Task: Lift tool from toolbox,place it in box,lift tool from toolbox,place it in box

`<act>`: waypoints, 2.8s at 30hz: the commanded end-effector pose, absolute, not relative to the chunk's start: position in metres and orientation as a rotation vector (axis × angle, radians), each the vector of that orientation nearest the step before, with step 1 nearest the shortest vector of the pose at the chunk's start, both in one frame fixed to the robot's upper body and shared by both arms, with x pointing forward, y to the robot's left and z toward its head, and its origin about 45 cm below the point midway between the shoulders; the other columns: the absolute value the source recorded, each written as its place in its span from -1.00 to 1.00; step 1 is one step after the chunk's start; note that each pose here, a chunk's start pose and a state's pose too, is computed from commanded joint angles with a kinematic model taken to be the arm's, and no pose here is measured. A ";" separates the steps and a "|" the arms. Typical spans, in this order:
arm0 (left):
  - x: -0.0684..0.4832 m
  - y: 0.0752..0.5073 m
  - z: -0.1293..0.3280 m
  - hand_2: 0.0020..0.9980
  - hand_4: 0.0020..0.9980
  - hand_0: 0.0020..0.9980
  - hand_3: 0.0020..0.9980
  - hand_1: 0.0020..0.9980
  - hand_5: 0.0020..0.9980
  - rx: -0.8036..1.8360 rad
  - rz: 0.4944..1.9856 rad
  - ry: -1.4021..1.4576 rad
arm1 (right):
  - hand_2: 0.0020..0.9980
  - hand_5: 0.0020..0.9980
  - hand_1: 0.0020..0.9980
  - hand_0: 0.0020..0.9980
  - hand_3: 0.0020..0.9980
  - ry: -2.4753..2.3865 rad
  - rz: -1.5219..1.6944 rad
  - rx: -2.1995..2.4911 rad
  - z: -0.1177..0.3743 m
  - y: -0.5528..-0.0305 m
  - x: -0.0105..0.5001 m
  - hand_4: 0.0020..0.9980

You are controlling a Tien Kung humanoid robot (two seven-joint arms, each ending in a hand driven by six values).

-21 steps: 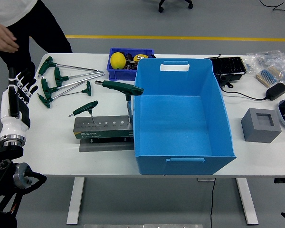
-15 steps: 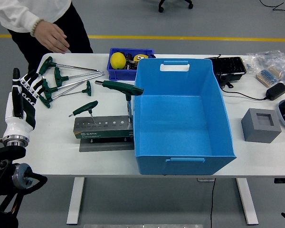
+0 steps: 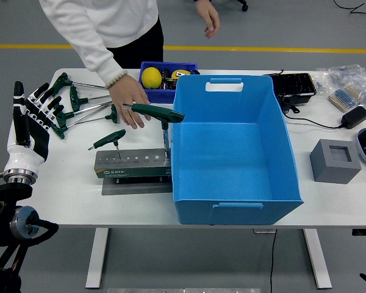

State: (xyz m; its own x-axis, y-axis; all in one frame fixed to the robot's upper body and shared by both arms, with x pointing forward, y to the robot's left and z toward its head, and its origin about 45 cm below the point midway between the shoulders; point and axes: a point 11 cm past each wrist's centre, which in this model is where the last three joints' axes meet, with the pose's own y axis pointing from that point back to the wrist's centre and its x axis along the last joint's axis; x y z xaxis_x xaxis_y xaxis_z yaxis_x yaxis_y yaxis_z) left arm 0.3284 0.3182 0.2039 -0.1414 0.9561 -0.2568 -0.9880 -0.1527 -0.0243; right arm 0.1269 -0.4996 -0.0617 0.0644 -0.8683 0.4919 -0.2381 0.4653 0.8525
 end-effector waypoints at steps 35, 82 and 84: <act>0.361 0.138 0.257 1.00 1.00 0.84 0.79 0.94 0.12 0.748 0.690 -1.294 | 0.46 0.53 0.38 0.54 0.34 -1.441 -0.642 1.030 -0.066 -0.496 0.120 0.91; 0.402 0.154 0.234 -0.60 1.00 -0.43 -0.49 -0.66 0.50 0.987 0.793 -1.310 | 0.45 0.54 0.38 0.54 0.34 -1.415 -0.653 1.049 -0.072 -0.485 0.116 0.91; 0.403 0.154 0.234 -0.60 1.00 -0.43 -0.49 -0.66 0.50 0.989 0.796 -1.312 | 0.45 0.54 0.38 0.54 0.34 -1.414 -0.654 1.050 -0.073 -0.484 0.115 0.91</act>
